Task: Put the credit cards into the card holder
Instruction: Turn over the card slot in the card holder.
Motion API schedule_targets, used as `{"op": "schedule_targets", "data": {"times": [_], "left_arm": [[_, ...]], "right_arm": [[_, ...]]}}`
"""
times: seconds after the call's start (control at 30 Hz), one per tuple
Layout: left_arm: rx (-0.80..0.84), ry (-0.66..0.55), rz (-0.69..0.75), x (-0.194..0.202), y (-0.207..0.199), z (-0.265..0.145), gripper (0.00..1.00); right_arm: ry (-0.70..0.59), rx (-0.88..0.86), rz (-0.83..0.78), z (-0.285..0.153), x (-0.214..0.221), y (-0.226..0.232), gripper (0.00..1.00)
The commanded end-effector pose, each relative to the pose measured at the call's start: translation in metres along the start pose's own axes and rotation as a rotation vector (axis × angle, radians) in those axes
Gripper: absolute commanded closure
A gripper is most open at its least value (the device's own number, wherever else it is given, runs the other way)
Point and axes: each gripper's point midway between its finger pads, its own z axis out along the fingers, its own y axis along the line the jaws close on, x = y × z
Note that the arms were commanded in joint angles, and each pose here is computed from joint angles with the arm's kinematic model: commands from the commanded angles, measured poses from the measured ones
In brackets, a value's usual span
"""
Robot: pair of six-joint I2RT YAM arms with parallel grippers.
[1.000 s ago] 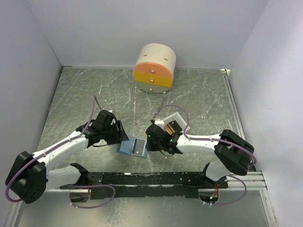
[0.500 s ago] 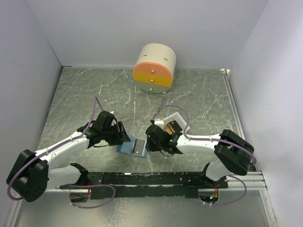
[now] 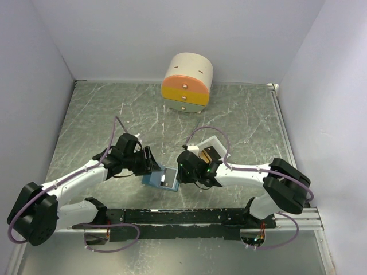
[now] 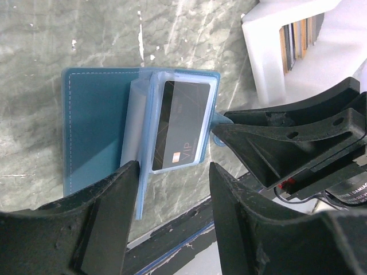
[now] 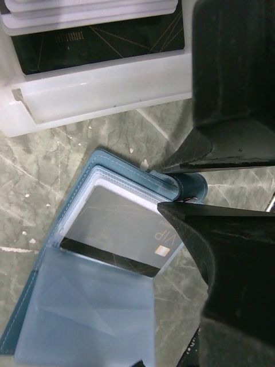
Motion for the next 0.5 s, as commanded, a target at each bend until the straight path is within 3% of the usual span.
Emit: {"op": "schedule_targets", "data": {"times": [0.0, 0.47], "left_arm": [[0.08, -0.023, 0.01, -0.008, -0.019, -0.006, 0.4], [0.126, -0.046, 0.026, -0.014, -0.034, -0.017, 0.39]], "right_arm": [[-0.066, -0.016, -0.021, -0.015, -0.019, 0.007, 0.72], [-0.128, -0.033, -0.032, -0.032, -0.038, 0.014, 0.71]]}}
